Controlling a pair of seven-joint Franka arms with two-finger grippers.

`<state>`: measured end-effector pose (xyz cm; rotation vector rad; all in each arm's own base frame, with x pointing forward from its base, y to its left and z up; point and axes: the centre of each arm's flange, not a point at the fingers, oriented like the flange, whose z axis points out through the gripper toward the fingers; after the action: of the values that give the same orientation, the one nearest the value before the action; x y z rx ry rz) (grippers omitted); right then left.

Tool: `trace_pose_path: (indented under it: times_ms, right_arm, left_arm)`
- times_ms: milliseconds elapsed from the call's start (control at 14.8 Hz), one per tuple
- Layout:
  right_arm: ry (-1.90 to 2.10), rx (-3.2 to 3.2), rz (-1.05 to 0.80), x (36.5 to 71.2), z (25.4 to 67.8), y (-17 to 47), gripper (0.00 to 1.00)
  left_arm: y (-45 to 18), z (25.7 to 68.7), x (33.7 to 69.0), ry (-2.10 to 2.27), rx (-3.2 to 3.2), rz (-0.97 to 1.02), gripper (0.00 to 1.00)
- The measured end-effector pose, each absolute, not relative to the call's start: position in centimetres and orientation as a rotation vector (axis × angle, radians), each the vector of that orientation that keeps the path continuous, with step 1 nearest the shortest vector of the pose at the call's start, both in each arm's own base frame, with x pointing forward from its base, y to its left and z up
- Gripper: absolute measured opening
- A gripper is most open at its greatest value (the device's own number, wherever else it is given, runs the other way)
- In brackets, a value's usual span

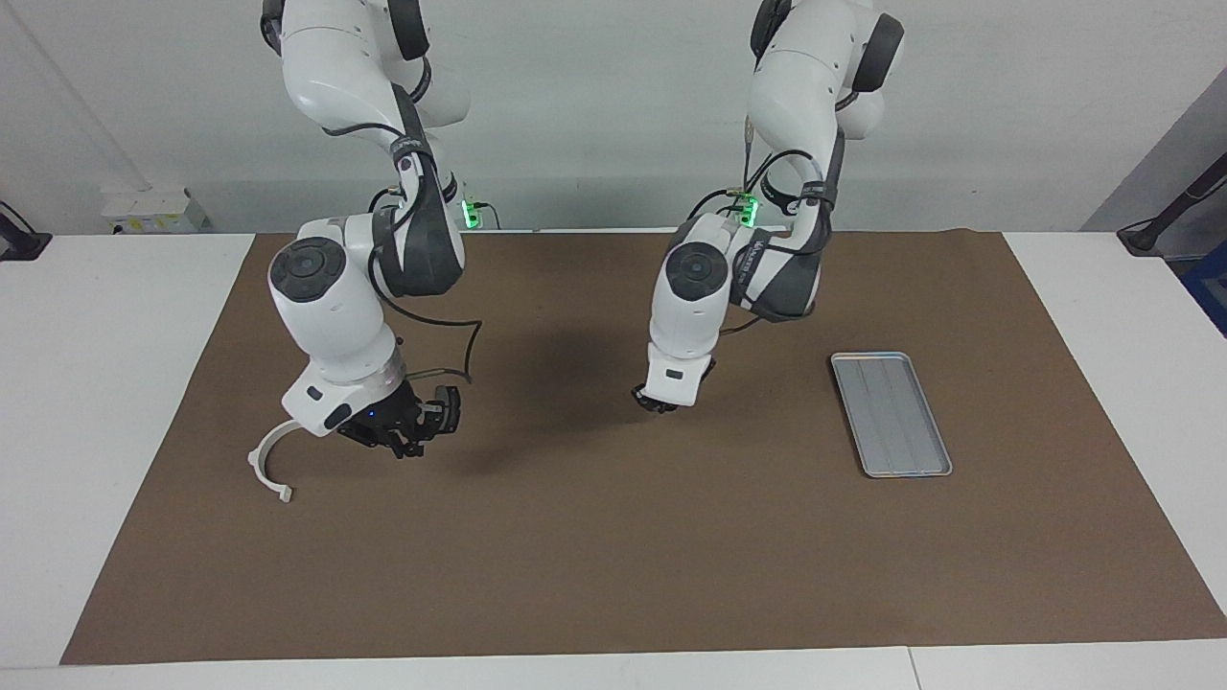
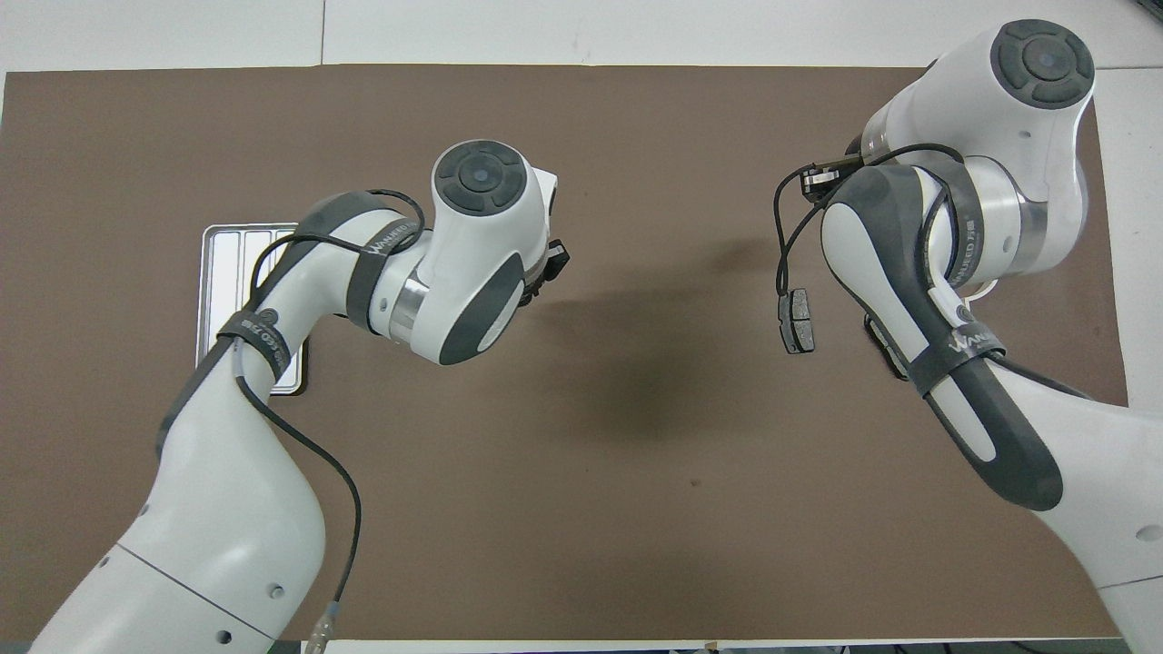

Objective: Pick bearing gear from pile to tray

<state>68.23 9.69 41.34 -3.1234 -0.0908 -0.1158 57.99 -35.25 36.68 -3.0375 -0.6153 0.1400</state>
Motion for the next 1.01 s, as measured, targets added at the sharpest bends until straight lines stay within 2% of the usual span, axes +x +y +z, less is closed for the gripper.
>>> trace_pose_path:
  times_ms: [202,472,675,1012]
  right_arm:
    - [0.036,-3.113,-0.106,67.3,41.3,14.5,0.24]
    - [0.225,-3.092,-0.088,64.0,41.2,24.7,0.24]
    - [0.354,-3.061,-0.107,61.8,40.3,29.4,0.24]
    - [0.469,-3.012,-0.132,57.1,36.4,36.1,0.24]
  left_arm:
    - [-28.6,37.8,58.4,-0.478,-3.046,0.185,0.35]
    - [-17.4,39.0,58.2,-0.321,-3.071,0.231,0.35]
    - [-12.7,37.9,57.5,-0.217,-3.087,0.262,0.35]
    - [-6.4,35.6,57.2,-0.064,-3.119,0.268,0.35]
